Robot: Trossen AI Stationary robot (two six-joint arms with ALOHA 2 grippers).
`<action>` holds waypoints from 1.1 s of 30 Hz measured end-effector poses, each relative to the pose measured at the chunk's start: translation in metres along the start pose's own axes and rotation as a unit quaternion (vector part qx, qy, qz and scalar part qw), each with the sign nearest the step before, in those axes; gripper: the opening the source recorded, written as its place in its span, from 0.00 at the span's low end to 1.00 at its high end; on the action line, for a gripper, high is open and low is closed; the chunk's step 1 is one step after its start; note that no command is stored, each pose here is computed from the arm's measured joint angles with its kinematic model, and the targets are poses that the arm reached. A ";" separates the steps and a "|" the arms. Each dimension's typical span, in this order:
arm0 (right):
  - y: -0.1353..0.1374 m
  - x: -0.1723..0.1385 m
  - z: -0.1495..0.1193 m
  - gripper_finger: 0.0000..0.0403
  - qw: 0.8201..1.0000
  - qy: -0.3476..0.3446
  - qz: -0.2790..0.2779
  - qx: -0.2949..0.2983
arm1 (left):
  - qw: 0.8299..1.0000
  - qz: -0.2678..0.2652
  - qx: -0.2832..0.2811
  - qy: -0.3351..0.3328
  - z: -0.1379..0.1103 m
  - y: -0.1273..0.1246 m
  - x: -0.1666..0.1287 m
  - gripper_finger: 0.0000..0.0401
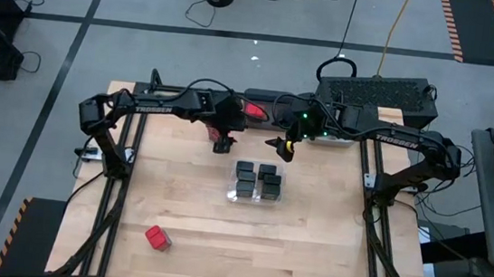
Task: Sort spices by type
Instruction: Put the red seasoning can into the black bin
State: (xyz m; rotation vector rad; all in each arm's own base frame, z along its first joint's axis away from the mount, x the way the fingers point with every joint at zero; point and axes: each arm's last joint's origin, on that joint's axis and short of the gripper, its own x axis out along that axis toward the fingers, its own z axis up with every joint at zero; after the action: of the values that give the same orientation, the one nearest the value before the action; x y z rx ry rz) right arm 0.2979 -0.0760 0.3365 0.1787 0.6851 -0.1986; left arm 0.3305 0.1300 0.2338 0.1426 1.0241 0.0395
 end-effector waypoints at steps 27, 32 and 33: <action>0.000 0.000 0.002 0.75 1.000 -0.011 0.001 0.001 | 0.984 0.016 0.135 0.111 -0.021 0.009 -0.001 0.90; 0.000 0.000 0.002 0.75 1.000 -0.011 0.001 -0.001 | 0.985 0.008 0.128 0.114 -0.028 0.021 0.000 0.90; 0.000 0.000 0.002 0.75 1.000 -0.011 0.001 -0.001 | 0.986 0.002 0.123 0.112 -0.030 0.023 0.001 0.90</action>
State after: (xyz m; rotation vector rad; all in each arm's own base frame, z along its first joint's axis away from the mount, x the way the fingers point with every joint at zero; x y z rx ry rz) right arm 0.2992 -0.0763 0.3381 0.1761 0.6640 -0.1976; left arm 0.3064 0.1561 0.2212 0.3725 1.2523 -0.0685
